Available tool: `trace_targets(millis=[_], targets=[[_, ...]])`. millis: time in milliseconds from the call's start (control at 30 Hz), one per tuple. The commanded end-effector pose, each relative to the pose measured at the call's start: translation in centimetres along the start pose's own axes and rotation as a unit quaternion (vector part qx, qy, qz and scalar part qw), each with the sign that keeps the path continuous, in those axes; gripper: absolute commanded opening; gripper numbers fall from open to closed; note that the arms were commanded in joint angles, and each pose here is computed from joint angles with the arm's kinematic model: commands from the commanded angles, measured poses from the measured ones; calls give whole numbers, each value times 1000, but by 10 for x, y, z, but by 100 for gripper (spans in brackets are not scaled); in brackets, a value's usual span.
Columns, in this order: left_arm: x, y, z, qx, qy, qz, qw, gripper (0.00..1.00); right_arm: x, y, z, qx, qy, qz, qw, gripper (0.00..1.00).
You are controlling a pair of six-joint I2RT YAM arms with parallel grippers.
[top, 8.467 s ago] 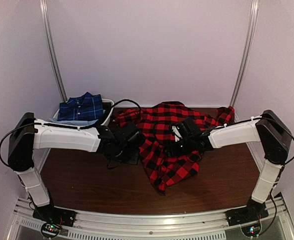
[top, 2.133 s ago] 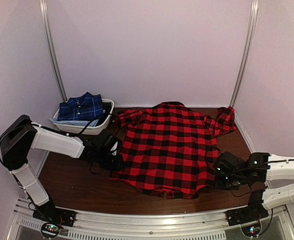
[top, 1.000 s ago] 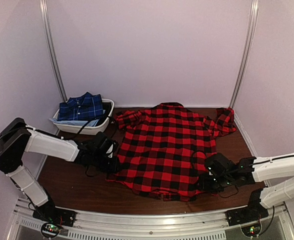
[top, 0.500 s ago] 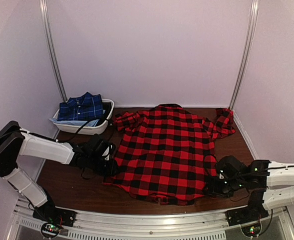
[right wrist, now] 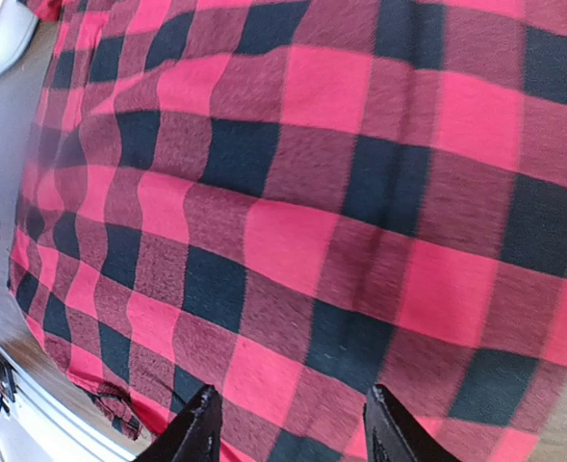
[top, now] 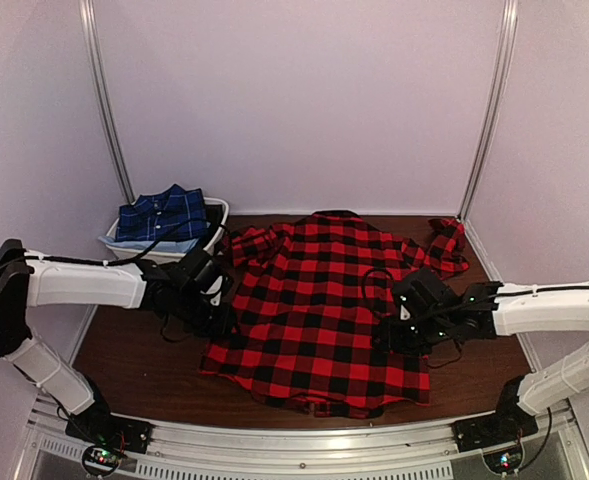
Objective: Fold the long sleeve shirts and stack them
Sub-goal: Flatten out the crumpled shirt at the center of the board.
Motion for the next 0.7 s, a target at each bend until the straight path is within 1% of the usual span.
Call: trace_targets(millis=[0,133,300,467,667], targets=[[-2,-3,20,13,-17,9,1000,43,23,25,-4,-36,24,52,998,51],[2,-5,32,19,-23,14,999,44,39,19,-25,-44,65,56,995,51],[8,-2,38,18,-23,17,999,44,46,-10,-56,-44,109,30,993,51],[12,1,40,18,-19,18,999,44,41,-47,-77,-27,135,-6,990,51],[14,4,39,16,-14,18,1000,44,25,-87,-93,-5,151,-46,988,51]])
Point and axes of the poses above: each gripper's point midway between its finger pads, its own x axis out along the fingers, its own y axis along the line the jaws close on, z = x × y, the point moved 5 cm from there along -x, back along the fingers, and after that the axes turned 8 degrees about x, right-handed, at the moved point
